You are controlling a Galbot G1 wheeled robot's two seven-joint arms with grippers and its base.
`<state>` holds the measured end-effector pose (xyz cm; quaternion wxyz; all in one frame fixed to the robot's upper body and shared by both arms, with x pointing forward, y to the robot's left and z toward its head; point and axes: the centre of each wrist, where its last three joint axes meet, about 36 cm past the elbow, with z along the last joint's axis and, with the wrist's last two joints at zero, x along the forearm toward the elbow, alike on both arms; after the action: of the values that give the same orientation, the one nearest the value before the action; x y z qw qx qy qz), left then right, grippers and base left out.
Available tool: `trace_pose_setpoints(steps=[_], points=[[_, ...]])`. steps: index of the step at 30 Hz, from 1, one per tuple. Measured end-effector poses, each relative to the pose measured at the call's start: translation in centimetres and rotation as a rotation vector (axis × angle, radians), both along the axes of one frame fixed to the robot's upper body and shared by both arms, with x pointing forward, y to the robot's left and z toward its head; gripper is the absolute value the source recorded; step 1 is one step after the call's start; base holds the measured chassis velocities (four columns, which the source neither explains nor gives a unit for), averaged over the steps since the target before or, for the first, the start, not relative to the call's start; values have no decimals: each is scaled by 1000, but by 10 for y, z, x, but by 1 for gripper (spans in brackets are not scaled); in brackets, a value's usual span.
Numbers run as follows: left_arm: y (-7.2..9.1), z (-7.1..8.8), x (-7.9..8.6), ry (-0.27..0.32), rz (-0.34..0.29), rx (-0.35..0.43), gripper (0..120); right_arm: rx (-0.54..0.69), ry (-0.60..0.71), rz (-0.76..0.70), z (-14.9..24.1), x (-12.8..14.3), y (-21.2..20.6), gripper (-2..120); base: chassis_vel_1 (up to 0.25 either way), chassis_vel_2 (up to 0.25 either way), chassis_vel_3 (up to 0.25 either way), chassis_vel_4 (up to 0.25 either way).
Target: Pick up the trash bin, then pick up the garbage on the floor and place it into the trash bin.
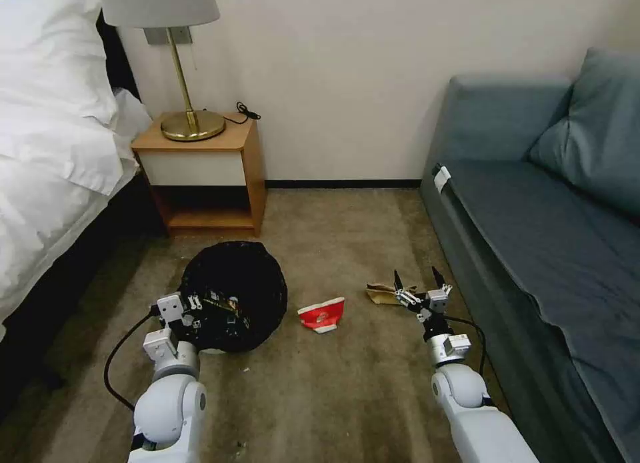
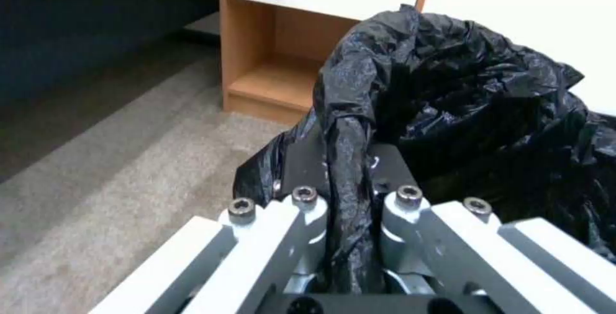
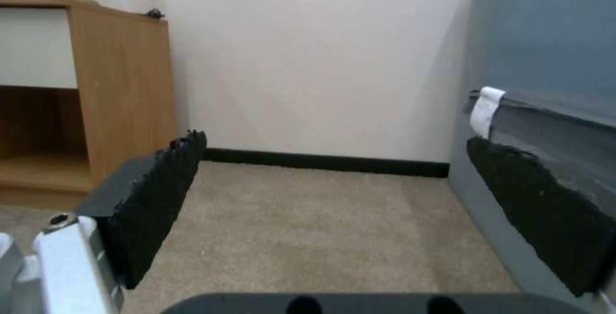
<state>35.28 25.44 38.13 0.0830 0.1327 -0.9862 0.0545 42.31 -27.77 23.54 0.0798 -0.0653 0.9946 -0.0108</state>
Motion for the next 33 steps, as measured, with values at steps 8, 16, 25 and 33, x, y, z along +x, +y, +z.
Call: trace_pose_setpoints(steps=[8, 16, 25, 33], points=[[3, -1, 1, 0, 4, -4, 5, -7, -1, 6, -6, 2, 0, 100, -134, 132, 125, -137], [5, -4, 1, 3, 5, -11, 5, -100, 4, 46, -19, 10, -24, 100, -92, 79, 94, -75], [9, -12, -1, 5, 6, -37, 5, -359, 105, 156, 2, 34, -86, 100, 0, 0, 0, 0], [16, -12, 1, -2, 12, -41, 5, -503, 186, 319, 9, 77, -101, 100, 0, 0, 0, 0]])
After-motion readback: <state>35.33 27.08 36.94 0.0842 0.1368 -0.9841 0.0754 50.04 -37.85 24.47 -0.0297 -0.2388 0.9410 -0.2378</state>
